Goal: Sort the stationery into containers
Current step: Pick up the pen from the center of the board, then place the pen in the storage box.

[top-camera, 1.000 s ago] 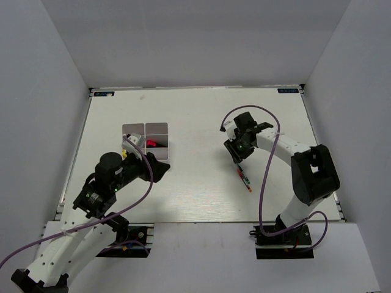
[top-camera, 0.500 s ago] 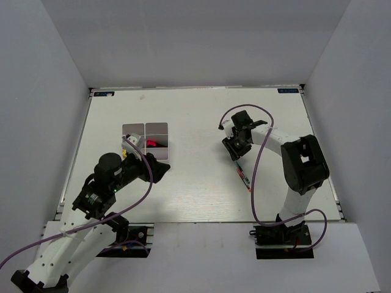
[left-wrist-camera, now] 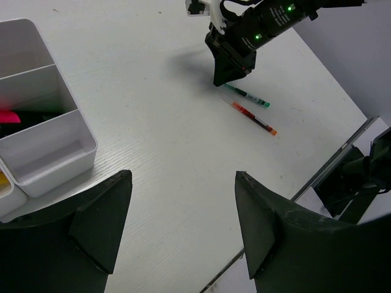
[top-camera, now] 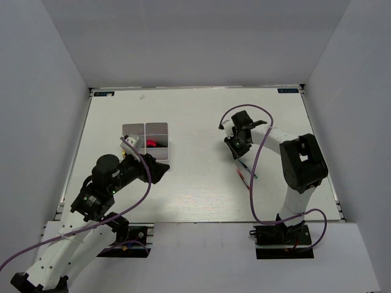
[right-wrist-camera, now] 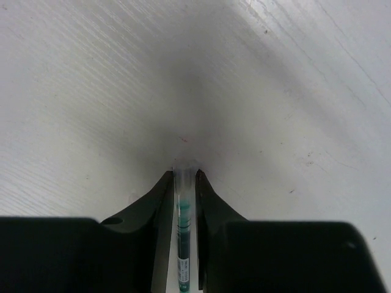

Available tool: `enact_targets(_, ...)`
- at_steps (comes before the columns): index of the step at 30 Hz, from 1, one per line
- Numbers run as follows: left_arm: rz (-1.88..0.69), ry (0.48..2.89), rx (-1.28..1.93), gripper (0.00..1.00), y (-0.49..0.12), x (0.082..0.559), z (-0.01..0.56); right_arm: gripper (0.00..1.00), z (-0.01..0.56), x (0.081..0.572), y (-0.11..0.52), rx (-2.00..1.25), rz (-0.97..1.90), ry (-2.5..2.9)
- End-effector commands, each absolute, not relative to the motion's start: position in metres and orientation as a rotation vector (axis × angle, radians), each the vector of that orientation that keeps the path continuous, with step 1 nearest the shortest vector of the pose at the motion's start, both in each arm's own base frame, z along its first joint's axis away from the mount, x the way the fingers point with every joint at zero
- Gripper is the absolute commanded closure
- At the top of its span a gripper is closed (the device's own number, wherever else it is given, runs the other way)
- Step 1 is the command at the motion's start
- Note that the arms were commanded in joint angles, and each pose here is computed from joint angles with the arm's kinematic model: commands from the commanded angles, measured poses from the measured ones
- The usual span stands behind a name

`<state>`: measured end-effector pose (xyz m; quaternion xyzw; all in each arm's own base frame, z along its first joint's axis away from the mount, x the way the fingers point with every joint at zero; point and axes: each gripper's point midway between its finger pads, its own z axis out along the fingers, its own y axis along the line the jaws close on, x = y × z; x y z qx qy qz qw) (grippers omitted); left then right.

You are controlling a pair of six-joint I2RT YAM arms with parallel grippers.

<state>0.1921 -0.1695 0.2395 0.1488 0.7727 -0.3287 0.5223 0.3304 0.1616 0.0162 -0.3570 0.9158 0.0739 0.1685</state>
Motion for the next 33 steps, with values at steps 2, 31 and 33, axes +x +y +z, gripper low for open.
enact_targets(2, -0.805, 1.814, 0.367, 0.22, -0.17, 0.19, 0.252, 1.0, 0.034, 0.328, 0.177, -1.053, 0.32, 2.574)
enact_targets(31, -0.937, 1.377, 0.513, 0.22, -0.167, 0.133, 0.32, 1.0, 0.285, 0.279, 0.526, -1.64, 1.282, 1.165)
enact_targets(33, -0.93, 1.393, 0.519, 0.22, -0.168, 0.135, 0.316, 1.0, 0.29, 0.278, 0.531, -1.64, 1.297, 1.134)
